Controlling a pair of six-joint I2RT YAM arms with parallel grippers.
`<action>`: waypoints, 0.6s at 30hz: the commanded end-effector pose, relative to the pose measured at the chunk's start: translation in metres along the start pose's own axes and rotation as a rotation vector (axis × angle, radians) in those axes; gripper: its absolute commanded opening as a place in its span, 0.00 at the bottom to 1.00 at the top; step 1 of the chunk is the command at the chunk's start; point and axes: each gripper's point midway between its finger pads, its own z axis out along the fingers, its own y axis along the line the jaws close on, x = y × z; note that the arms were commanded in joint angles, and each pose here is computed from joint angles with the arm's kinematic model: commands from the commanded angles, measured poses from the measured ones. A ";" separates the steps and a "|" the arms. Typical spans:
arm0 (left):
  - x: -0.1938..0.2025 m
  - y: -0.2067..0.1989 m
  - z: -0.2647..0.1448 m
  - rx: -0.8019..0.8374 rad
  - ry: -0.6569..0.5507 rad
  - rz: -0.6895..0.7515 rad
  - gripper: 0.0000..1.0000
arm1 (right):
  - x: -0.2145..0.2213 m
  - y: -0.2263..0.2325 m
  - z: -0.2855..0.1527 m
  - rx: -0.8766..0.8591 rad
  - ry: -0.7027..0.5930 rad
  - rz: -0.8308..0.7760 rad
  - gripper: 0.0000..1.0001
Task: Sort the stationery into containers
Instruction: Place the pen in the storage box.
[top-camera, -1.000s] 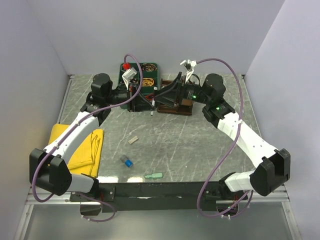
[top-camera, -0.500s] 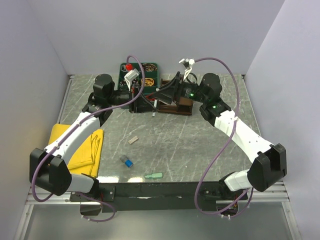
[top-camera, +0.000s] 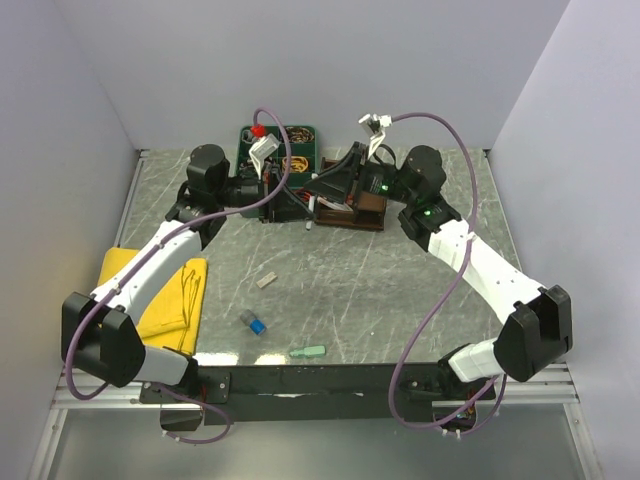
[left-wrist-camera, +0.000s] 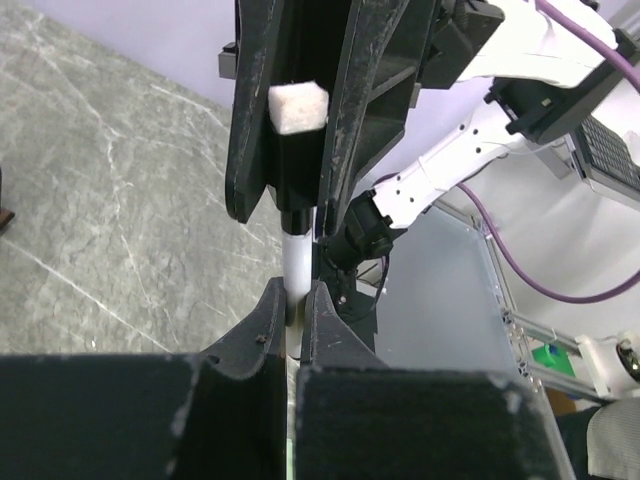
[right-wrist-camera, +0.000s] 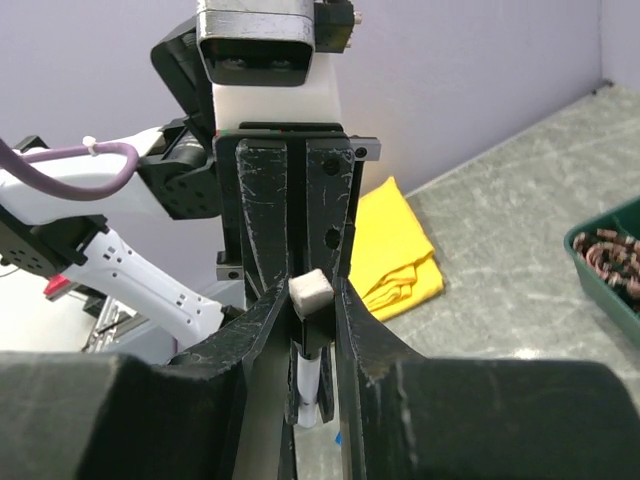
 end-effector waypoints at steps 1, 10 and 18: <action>-0.041 -0.029 0.003 0.072 -0.042 0.211 0.01 | 0.012 0.023 0.007 -0.078 0.025 -0.066 0.00; -0.114 -0.085 0.004 0.159 -0.119 0.408 0.01 | 0.065 0.013 0.006 -0.011 0.132 -0.073 0.00; -0.121 -0.107 -0.001 0.157 -0.106 0.454 0.01 | 0.069 0.001 -0.003 0.055 0.125 -0.058 0.00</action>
